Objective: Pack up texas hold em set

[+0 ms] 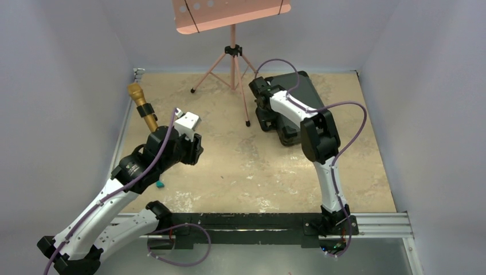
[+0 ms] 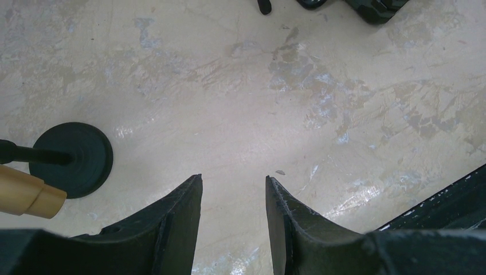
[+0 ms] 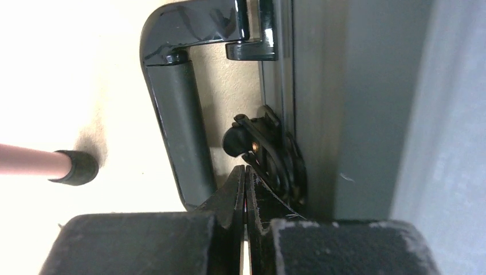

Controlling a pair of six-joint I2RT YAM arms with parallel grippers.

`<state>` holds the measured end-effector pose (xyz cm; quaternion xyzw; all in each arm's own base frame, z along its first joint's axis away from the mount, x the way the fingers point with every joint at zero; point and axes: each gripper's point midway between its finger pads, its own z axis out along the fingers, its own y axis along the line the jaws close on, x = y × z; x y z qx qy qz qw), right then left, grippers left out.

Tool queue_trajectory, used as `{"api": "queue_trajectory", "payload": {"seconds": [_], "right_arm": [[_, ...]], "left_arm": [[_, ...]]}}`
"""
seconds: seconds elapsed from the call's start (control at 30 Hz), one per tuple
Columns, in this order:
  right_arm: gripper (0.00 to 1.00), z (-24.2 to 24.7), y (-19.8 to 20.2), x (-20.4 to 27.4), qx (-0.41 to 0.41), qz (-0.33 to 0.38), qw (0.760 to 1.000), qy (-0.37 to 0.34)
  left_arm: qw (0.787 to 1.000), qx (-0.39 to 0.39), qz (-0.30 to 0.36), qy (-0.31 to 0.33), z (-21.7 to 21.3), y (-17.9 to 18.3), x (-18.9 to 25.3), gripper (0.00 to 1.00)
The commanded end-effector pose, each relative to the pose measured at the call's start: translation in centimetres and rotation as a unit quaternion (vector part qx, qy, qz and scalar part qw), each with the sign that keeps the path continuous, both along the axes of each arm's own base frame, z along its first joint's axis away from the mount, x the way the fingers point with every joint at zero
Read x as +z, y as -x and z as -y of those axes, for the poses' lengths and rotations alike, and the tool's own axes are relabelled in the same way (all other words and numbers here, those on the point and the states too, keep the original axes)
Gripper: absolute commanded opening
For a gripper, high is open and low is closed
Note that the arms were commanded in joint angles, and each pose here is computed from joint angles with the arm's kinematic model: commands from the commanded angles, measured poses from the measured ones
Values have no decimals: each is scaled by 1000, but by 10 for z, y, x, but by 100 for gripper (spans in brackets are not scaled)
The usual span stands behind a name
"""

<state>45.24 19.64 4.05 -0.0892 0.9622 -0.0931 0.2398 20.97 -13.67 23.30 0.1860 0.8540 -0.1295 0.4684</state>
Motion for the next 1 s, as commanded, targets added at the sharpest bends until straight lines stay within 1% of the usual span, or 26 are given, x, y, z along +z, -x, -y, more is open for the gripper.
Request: {"api": "queue_trajectory", "payload": {"seconds": [0.0,0.2,0.37,0.6,0.97], "right_arm": [[0,-5,-13,53,7,41,998,-36],[0,-16,-17,68,19,62,995,-70],[0,-14,-28,69,16,71,996,-54],[0,-13,-34,51,14,60,997,-41],[0,-4,-29,24,5,34,999,-33]], "left_arm": [[1000,4,15,13,1,-3,7,49],[1000,3,15,13,1,-3,7,49],[1000,4,15,13,1,-4,7,49],[1000,3,16,13,1,-3,7,49],[1000,3,16,14,1,-3,8,49]]}}
